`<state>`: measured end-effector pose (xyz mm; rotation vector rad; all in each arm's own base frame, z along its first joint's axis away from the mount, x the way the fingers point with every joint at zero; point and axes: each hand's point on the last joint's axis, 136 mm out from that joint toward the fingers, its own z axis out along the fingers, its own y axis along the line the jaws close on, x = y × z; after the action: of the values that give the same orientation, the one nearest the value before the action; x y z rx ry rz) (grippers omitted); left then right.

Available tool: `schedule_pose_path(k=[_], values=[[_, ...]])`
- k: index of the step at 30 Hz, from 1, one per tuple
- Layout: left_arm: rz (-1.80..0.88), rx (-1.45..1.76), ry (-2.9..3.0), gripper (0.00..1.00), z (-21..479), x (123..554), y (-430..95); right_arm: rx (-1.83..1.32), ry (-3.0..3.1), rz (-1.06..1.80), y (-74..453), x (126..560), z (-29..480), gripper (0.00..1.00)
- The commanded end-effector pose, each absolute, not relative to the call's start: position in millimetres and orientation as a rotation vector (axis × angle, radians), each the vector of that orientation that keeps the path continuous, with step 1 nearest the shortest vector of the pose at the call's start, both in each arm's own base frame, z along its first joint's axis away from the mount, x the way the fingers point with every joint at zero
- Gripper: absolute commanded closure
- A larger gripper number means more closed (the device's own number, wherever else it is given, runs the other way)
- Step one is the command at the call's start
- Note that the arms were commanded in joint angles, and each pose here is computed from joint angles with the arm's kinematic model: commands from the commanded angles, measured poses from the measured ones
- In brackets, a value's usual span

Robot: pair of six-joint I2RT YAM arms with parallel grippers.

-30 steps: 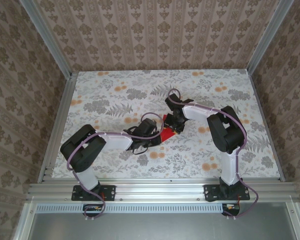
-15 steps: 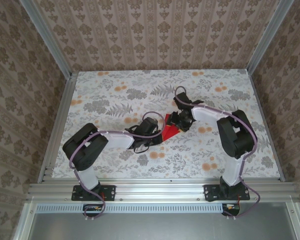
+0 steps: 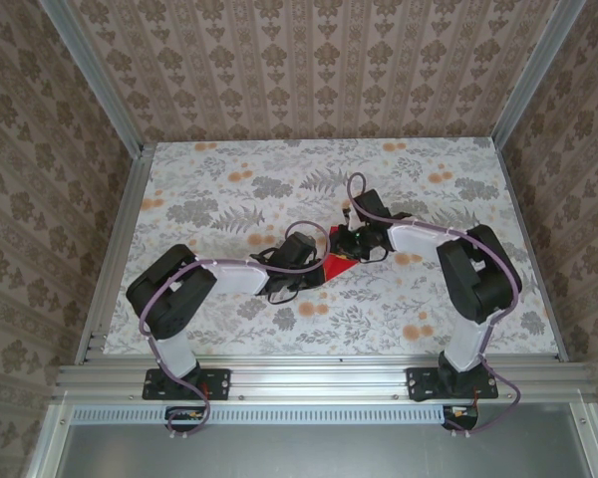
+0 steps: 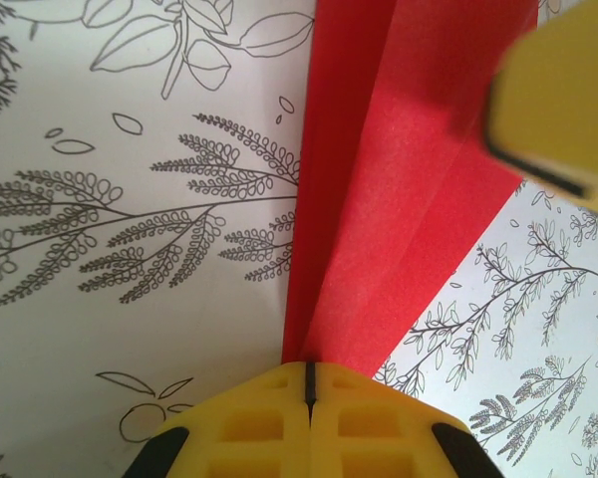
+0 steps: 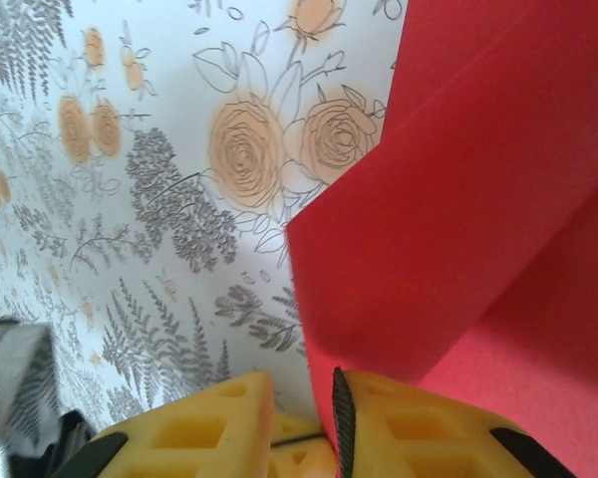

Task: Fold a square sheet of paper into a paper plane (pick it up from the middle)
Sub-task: Fourth fold the wing at the center of the table.

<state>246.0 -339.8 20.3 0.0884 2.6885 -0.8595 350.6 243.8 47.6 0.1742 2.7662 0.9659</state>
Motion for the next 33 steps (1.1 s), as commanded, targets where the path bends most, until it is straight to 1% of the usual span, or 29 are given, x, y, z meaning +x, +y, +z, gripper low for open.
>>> schedule_pose_path(k=[1, 7, 11, 18, 24, 30, 33], values=[[-0.662, 0.098, 2.875, 0.95, -23.0, 219.0, -307.5, 0.141, 2.766, 1.004, 249.8, 351.5, 37.2, 0.76], [-0.659, 0.096, 2.88, 0.95, -23.6, 217.7, -306.4, 0.177, 2.794, 0.919, 240.2, 355.5, 21.7, 0.78], [-0.662, 0.098, 2.88, 0.95, -23.1, 217.9, -307.1, 0.194, 2.809, 0.875, 235.2, 357.6, 14.4, 0.83], [-0.666, 0.095, 2.882, 0.96, -23.1, 217.2, -307.0, 0.221, 2.827, 0.827, 229.1, 359.1, 7.6, 0.88], [-0.665, 0.092, 2.882, 0.96, -22.7, 216.8, -306.4, 0.246, 2.823, 0.779, 221.2, 359.7, 7.7, 0.88], [-0.662, 0.09, 2.884, 0.96, -23.1, 216.6, -305.7, 0.23, 2.767, 0.819, 223.5, 362.0, 26.0, 0.85], [-0.662, 0.089, 2.883, 0.96, -23.5, 216.9, -305.8, 0.237, 2.762, 0.793, 220.5, 363.5, 28.8, 0.84]])
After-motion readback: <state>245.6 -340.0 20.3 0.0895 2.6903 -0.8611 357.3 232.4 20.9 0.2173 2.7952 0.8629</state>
